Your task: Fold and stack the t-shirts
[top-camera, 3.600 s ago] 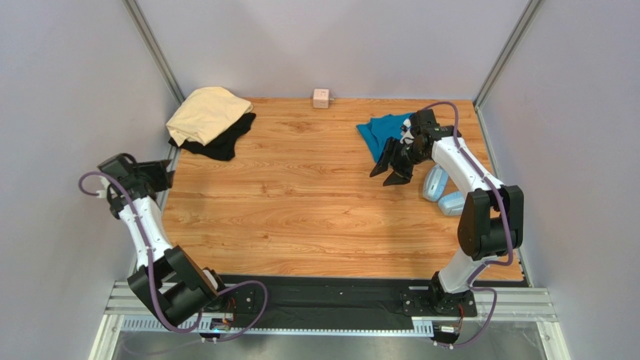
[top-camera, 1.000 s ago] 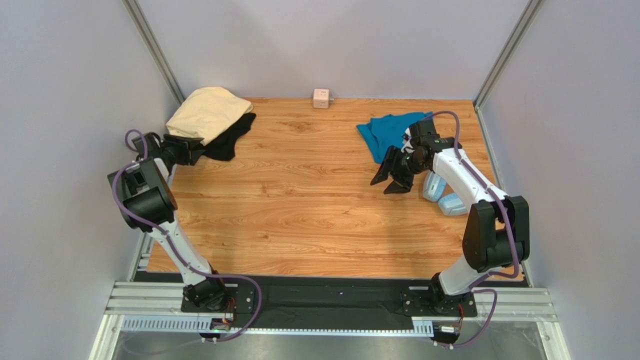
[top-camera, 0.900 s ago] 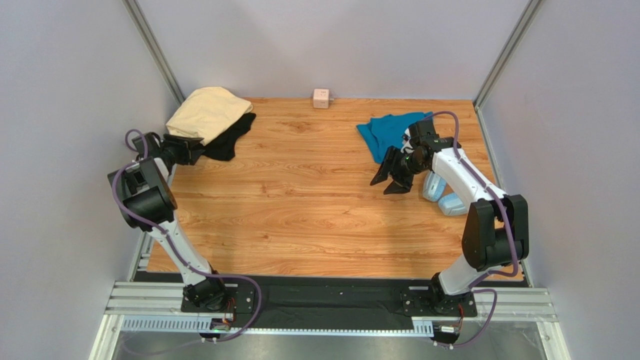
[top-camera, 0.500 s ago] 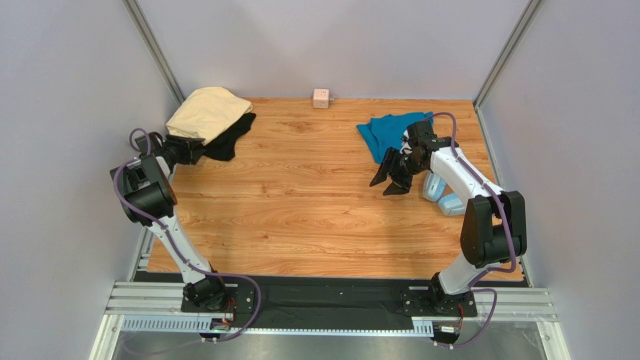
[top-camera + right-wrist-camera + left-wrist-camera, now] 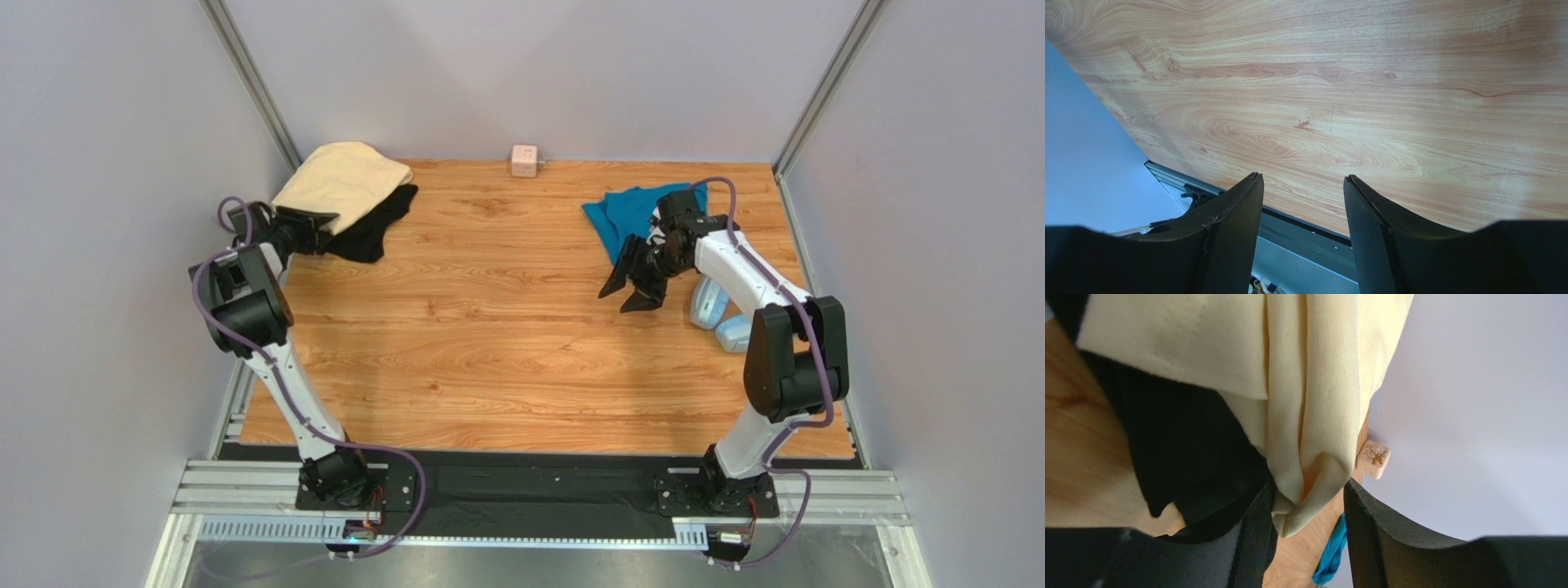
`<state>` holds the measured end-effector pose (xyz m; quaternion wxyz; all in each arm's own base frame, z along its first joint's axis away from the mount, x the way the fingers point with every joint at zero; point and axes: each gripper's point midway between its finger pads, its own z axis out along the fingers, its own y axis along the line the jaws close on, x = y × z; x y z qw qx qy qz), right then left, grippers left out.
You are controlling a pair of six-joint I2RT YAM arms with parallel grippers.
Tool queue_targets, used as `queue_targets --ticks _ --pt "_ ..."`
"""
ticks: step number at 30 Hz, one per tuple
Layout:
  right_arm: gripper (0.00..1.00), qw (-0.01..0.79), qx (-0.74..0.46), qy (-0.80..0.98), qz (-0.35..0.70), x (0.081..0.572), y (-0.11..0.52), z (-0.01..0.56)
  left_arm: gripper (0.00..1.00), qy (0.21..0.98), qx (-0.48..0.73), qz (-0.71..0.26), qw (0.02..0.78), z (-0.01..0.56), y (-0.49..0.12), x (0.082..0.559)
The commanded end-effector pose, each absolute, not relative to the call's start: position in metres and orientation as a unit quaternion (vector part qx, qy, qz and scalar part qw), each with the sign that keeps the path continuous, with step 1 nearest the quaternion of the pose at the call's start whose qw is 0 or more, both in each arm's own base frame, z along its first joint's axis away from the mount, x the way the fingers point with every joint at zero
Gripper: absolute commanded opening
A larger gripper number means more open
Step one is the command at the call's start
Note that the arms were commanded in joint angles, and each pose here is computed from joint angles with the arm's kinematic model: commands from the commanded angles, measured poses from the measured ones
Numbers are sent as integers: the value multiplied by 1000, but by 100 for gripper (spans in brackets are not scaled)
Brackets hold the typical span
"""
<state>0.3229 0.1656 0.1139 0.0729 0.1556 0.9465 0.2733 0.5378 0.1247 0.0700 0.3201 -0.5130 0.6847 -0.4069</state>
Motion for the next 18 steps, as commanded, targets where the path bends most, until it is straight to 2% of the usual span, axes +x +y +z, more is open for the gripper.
queue_targets --ticks 1,7,9,10,13,16,18 --pt "57 93 153 942 284 338 172 125 51 688 -499 -402 341 76 125 558" --pt "57 89 154 942 283 340 173 125 47 687 -494 -406 346 78 118 571" --pt "57 89 155 942 284 341 173 126 39 687 -496 -402 347 81 117 571" --pt "56 88 155 942 283 342 173 125 26 687 -497 -399 350 81 118 570" --pt "57 89 152 942 287 344 176 125 9 690 -493 -396 352 84 116 565" --pt "57 88 148 941 290 347 179 124 0 695 -472 -402 365 98 111 561" --pt "57 87 145 942 292 347 182 125 0 698 -449 -397 392 121 108 560"
